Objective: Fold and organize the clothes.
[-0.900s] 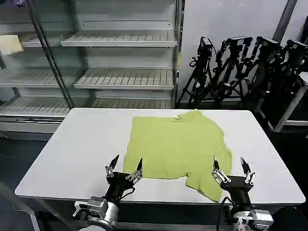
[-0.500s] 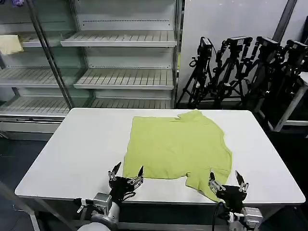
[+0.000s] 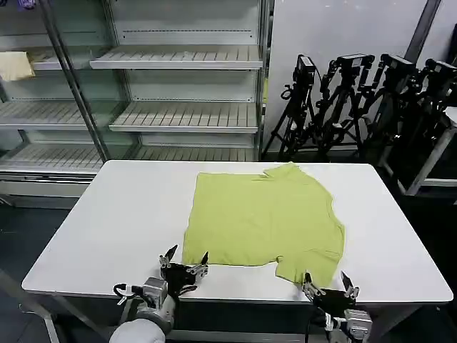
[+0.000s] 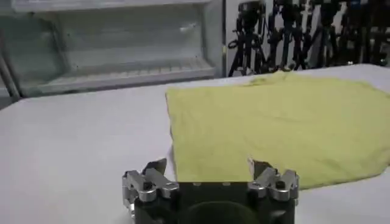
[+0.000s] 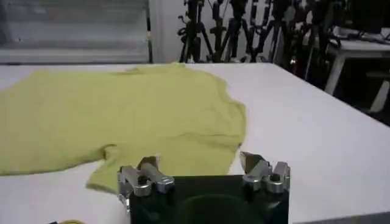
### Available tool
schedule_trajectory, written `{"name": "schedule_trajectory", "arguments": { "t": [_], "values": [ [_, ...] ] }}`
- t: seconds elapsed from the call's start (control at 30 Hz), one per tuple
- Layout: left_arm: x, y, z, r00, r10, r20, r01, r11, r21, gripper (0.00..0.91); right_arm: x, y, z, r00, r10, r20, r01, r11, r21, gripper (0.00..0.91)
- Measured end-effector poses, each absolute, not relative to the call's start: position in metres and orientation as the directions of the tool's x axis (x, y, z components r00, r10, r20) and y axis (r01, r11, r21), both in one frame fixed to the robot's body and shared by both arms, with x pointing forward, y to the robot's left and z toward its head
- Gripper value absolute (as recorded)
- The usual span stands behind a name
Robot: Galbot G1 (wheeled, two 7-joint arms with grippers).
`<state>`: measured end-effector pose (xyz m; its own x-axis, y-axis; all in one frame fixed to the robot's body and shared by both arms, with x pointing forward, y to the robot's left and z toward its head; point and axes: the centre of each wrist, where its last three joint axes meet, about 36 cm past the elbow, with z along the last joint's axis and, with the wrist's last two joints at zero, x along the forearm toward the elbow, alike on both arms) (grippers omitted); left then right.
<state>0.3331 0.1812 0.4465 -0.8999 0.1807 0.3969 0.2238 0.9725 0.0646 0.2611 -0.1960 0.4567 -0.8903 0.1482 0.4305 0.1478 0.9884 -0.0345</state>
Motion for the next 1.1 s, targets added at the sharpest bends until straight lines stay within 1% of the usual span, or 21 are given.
{"name": "schedule_trajectory", "arguments": {
  "t": [0.27, 0.5, 0.53, 0.57, 0.6, 0.63, 0.67, 0.7, 0.73, 0.77, 1.1],
  "values": [
    [0.342, 0.194, 0.443, -0.880, 0.199, 0.432, 0.247, 0.967, 0.058, 0.907, 0.262, -0.194, 0.454, -0.883, 0.155, 0.443, 0.155, 0.987, -0.037, 0.907],
    [0.345, 0.205, 0.445, -0.859, 0.222, 0.461, 0.258, 0.966, 0.017, 0.907, 0.261, -0.192, 0.453, -0.880, 0.153, 0.449, 0.151, 0.988, -0.040, 0.907],
    [0.345, 0.205, 0.444, -0.855, 0.227, 0.467, 0.260, 0.966, 0.006, 0.877, 0.261, -0.192, 0.453, -0.879, 0.152, 0.452, 0.150, 0.988, -0.040, 0.897],
    [0.345, 0.206, 0.444, -0.851, 0.232, 0.471, 0.262, 0.965, -0.001, 0.806, 0.260, -0.191, 0.453, -0.879, 0.151, 0.452, 0.149, 0.988, -0.040, 0.836],
    [0.344, 0.207, 0.443, -0.847, 0.237, 0.476, 0.264, 0.964, -0.010, 0.625, 0.260, -0.191, 0.453, -0.879, 0.150, 0.453, 0.148, 0.988, -0.040, 0.756],
    [0.344, 0.207, 0.443, -0.842, 0.243, 0.482, 0.268, 0.963, -0.019, 0.514, 0.260, -0.190, 0.453, -0.878, 0.148, 0.454, 0.147, 0.988, -0.039, 0.292],
    [0.343, 0.208, 0.443, -0.839, 0.248, 0.484, 0.270, 0.963, -0.026, 0.292, 0.259, -0.190, 0.453, -0.878, 0.148, 0.455, 0.146, 0.988, -0.039, 0.161],
    [0.342, 0.208, 0.443, -0.836, 0.255, 0.486, 0.273, 0.961, -0.034, 0.151, 0.259, -0.190, 0.453, -0.878, 0.148, 0.456, 0.146, 0.988, -0.039, 0.000],
    [0.341, 0.207, 0.443, -0.833, 0.261, 0.488, 0.276, 0.960, -0.043, 0.091, 0.259, -0.189, 0.453, -0.878, 0.147, 0.456, 0.145, 0.989, -0.040, 0.000],
    [0.340, 0.207, 0.443, -0.829, 0.267, 0.491, 0.279, 0.959, -0.050, 0.071, 0.259, -0.189, 0.453, -0.878, 0.149, 0.456, 0.145, 0.988, -0.042, 0.000],
    [0.337, 0.208, 0.443, -0.811, 0.299, 0.502, 0.294, 0.951, -0.093, 0.060, 0.256, -0.187, 0.456, -0.879, 0.142, 0.454, 0.138, 0.990, -0.041, 0.000]
  ]
}}
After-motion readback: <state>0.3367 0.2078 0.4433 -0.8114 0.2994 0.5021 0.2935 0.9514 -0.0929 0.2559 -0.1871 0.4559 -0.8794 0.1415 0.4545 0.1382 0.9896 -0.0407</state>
